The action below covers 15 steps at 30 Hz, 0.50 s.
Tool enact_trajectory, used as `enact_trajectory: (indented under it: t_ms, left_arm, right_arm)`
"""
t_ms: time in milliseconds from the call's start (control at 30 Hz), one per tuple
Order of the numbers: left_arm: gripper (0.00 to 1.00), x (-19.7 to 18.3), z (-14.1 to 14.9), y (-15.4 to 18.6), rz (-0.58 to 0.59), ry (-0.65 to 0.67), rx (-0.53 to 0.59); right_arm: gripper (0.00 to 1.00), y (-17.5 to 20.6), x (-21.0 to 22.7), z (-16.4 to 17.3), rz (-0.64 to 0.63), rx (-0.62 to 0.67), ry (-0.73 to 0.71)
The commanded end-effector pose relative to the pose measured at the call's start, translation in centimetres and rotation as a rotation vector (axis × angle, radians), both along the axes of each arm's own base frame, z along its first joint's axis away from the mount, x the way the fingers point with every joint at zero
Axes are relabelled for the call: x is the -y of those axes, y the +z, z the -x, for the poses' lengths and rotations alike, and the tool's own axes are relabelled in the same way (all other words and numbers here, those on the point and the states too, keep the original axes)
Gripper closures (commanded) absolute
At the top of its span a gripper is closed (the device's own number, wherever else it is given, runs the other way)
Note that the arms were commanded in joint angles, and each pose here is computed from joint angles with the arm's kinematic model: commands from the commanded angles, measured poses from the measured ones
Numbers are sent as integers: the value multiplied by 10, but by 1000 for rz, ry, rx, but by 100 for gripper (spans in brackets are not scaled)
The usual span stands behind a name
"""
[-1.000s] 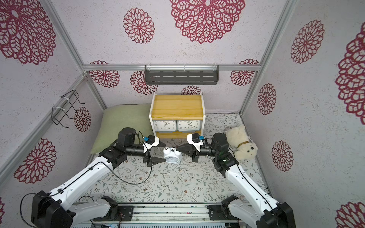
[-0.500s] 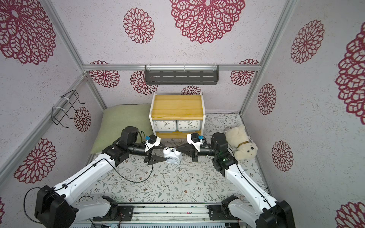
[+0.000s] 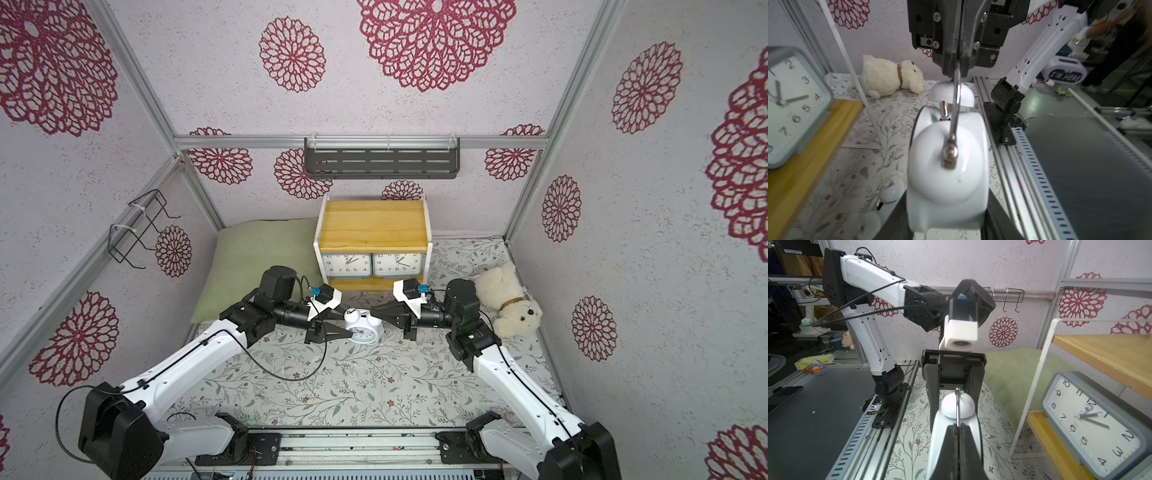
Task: Place the alarm clocks on the shelf by style
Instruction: Pick up the alarm from the center of the board.
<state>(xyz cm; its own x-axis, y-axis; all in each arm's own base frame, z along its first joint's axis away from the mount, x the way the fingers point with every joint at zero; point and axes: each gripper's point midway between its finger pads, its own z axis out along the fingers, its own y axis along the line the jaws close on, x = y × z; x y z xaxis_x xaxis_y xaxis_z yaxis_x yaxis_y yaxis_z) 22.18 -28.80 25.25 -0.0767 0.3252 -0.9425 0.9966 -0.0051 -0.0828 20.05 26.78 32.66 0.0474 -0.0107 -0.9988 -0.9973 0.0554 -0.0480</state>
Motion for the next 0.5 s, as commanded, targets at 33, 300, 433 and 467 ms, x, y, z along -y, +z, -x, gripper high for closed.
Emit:
enact_trajectory:
  t_ms: [33, 300, 433, 467]
  left_arm:
    - [77, 1, 5, 11, 11, -27, 7]
    - [88, -3, 9, 24, 28, -8, 37]
    - [90, -5, 3, 32, 34, 52, 57]
    - [90, -6, 0, 36, 34, 78, 62]
  right_arm:
    - [100, 33, 2, 0, -55, 97, -12]
    - [84, 30, 3, -12, -56, 81, -84]
    - [56, 32, 8, -22, -70, 86, -174]
    - [46, 32, 11, -26, -72, 86, -206]
